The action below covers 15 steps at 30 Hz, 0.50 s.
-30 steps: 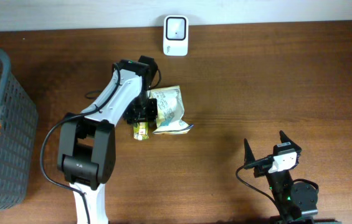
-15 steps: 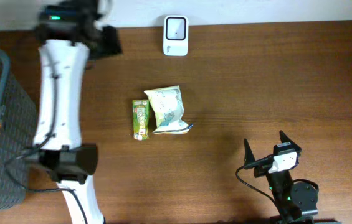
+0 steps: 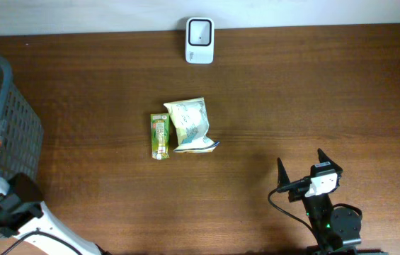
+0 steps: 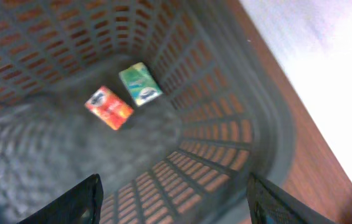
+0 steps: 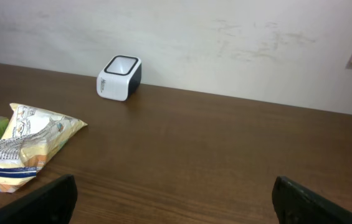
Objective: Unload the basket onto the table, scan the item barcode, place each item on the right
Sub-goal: 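Reach the left gripper into the basket and grasp the orange tissue pack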
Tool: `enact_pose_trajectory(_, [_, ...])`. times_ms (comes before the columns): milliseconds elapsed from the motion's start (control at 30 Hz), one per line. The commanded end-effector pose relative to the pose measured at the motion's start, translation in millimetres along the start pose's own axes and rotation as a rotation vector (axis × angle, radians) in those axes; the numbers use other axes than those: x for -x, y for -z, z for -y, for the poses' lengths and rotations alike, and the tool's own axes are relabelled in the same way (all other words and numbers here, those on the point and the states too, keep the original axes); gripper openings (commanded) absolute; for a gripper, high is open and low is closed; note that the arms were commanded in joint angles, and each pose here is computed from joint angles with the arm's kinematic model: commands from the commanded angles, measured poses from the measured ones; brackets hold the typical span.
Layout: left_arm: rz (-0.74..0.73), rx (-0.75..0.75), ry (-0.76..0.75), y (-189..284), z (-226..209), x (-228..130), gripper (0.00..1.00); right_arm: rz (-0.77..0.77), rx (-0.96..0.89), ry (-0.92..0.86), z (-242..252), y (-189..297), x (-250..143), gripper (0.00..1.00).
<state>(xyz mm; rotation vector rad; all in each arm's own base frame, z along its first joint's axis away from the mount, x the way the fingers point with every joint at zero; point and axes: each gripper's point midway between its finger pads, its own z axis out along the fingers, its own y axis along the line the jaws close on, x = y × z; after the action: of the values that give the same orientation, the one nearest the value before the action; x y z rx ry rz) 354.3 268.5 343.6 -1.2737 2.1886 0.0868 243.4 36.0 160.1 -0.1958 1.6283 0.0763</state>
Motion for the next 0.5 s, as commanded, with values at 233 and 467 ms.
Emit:
enact_pose_trajectory(233, [-0.238, 0.214, 0.167, -62.6, -108.1, -28.1, 0.68, -0.002, -0.004, -0.004, 0.3, -0.2, -2.5, 0.99])
enact_pose_trajectory(467, [-0.309, 0.318, 0.117, -137.7, -138.3, -57.4, 0.68, -0.001, -0.004, -0.004, 0.3, -0.2, -2.4, 0.99])
